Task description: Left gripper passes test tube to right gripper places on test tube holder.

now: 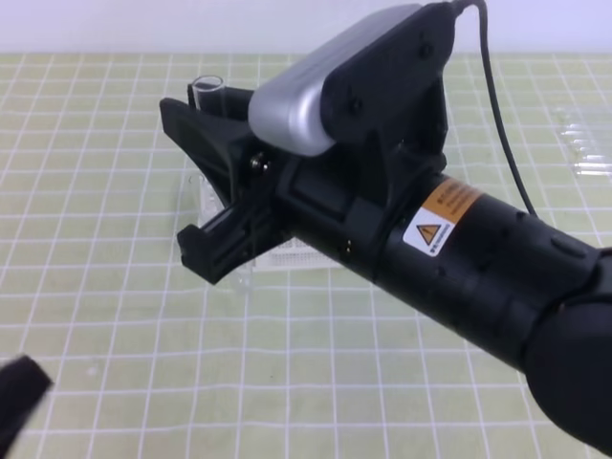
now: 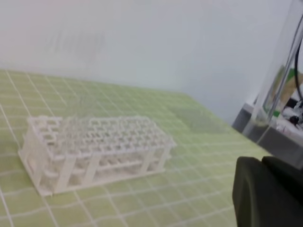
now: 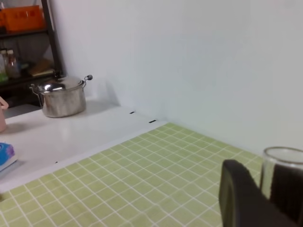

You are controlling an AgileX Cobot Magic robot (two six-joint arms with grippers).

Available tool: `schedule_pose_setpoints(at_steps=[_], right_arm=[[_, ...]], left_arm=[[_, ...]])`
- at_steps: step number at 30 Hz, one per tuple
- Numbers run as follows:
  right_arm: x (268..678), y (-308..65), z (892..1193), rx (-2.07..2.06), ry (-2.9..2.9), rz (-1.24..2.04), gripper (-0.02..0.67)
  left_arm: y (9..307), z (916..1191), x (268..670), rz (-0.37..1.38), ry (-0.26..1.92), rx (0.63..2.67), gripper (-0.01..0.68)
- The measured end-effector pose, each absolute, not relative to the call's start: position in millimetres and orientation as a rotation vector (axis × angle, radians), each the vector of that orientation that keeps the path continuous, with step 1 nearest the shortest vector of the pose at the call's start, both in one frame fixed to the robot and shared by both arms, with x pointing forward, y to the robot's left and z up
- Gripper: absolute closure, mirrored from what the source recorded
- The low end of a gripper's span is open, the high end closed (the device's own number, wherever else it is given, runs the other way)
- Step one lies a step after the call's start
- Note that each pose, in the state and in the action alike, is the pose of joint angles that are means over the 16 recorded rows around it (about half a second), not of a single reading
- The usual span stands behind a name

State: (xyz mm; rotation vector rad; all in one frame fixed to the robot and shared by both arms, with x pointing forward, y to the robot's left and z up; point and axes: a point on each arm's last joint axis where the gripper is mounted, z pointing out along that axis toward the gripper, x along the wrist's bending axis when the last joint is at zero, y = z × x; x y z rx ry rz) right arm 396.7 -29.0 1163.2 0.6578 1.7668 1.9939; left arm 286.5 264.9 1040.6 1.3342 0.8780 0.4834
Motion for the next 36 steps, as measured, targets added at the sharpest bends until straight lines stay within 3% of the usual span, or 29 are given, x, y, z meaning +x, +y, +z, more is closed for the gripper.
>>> schedule_pose_setpoints(at_steps=[12, 36], right_arm=[[415.3, -33.5, 1158.2, 0.675, 1.716, 1.931, 0.556], [477.9, -61.0, 1134.7, 0.837, 1.641, 1.737, 0.556]], left_arm=[[258.5, 977.8, 290.2, 0.539, 0.82, 1.469, 0.675], [259.5, 971.9, 290.9, 0.593, 0.8, 1.531, 0.675]])
